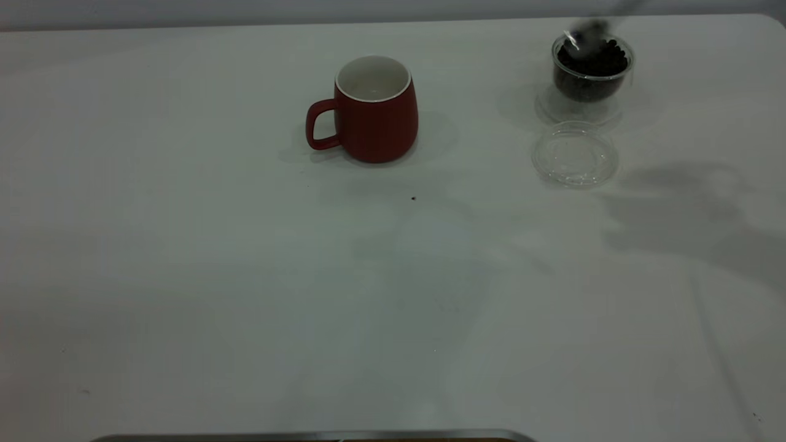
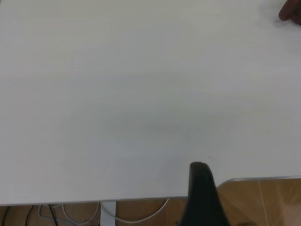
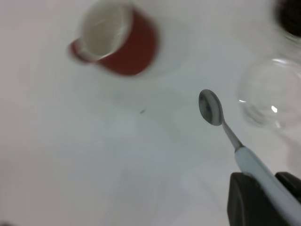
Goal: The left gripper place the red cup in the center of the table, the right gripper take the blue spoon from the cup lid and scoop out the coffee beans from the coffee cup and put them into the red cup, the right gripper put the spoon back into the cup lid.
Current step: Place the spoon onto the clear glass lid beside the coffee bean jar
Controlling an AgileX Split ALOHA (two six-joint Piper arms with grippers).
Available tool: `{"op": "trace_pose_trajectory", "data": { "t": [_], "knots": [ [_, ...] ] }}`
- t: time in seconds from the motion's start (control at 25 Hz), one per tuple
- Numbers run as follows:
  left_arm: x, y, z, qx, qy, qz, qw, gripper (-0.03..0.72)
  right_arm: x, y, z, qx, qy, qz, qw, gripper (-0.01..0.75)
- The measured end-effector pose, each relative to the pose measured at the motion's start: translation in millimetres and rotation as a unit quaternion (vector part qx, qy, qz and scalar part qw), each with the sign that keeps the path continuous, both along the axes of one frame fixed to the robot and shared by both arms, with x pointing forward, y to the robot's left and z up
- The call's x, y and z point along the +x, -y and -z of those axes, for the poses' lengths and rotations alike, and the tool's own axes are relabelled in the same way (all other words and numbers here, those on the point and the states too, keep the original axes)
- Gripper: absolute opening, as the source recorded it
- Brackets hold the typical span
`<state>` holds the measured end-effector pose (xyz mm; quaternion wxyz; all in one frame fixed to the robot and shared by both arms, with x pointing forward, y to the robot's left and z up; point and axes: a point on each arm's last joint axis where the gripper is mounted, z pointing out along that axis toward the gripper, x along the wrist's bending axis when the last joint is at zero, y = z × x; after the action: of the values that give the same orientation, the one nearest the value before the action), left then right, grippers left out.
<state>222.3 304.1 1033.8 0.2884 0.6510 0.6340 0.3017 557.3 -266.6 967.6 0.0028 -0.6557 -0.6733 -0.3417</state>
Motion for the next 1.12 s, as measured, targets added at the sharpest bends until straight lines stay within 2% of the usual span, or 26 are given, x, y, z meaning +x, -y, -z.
{"op": "trace_pose_trajectory", "data": {
  "t": [0.12,0.4,0.52,0.64,0.92,1.12],
  "knots": [
    [0,0,0,0.000,0.000,0.000,1.000,0.587,-10,21,26,0.029,-0.009,0.061,0.998,0.104],
    [0,0,0,0.000,0.000,0.000,1.000,0.587,-14,59,77,0.095,-0.024,0.156,0.983,0.104],
    [0,0,0,0.000,0.000,0.000,1.000,0.587,-10,56,99,0.152,-0.036,0.161,0.974,0.104],
    [0,0,0,0.000,0.000,0.000,1.000,0.587,-7,52,121,0.190,-0.054,0.156,0.968,0.104],
    [0,0,0,0.000,0.000,0.000,1.000,0.587,-9,50,166,0.205,-0.112,0.164,0.958,0.104],
    [0,0,0,0.000,0.000,0.000,1.000,0.587,8,52,176,0.227,-0.104,0.159,0.955,0.104]
  ]
}}
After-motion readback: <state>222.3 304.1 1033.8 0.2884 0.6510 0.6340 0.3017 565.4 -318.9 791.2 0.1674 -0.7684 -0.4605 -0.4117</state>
